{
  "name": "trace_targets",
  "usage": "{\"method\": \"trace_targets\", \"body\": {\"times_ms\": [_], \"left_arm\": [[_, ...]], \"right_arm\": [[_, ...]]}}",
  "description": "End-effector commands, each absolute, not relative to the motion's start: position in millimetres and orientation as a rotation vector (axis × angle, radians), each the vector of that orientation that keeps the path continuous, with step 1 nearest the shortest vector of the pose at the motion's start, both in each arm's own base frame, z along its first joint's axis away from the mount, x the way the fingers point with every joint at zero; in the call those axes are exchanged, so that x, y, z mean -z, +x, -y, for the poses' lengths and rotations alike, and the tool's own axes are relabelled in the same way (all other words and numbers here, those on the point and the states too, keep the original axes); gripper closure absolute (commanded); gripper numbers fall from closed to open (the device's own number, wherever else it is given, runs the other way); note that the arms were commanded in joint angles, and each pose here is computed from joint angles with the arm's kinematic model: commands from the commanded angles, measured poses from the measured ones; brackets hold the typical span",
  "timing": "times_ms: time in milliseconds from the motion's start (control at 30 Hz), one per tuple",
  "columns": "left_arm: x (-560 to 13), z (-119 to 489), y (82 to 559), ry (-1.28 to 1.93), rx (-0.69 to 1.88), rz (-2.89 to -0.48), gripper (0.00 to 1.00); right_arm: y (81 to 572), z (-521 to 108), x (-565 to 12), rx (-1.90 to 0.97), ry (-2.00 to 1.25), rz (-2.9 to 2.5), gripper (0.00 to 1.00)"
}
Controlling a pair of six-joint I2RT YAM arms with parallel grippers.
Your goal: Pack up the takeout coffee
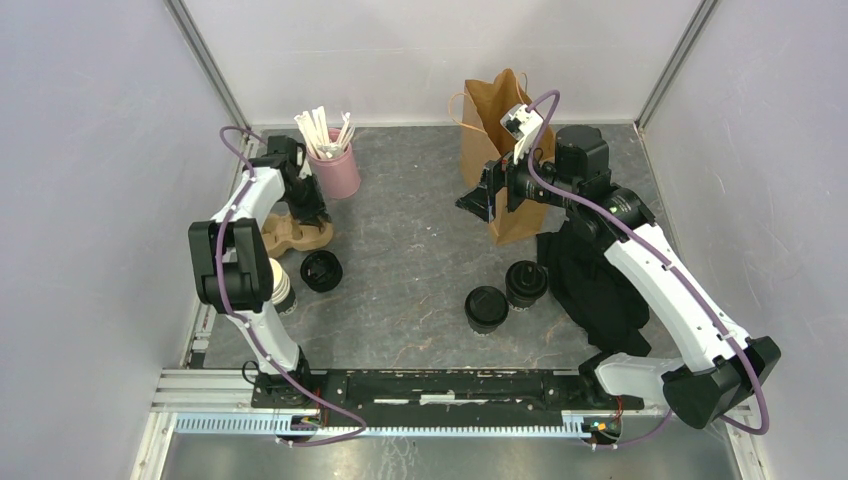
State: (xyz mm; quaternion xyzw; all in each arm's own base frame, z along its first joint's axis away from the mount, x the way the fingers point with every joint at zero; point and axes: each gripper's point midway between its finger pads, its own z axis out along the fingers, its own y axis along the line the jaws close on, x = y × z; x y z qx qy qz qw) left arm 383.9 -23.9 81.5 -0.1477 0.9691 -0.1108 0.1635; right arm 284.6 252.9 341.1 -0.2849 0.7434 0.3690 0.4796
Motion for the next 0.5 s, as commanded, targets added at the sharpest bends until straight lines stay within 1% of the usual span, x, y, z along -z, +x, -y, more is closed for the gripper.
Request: {"method": "trace_targets", "body": {"times_ms": [0,233,467], "left_arm": [[-107,24,398,-0.34,0.321,-2.677,0.65],[-119,22,392,-0.309,0.304,-2.656,0.66],[-116,26,388,-0.271,0.335,-2.656,0.63]], "right_arm": [[283,-253,-353,-0.897,-0.704,-1.755,0.02],[281,-254,-350,-0.909,-0.705,-1.755,0.02],[280,-254,-350,-0.915,-0.711,-1.753,0.02]]}}
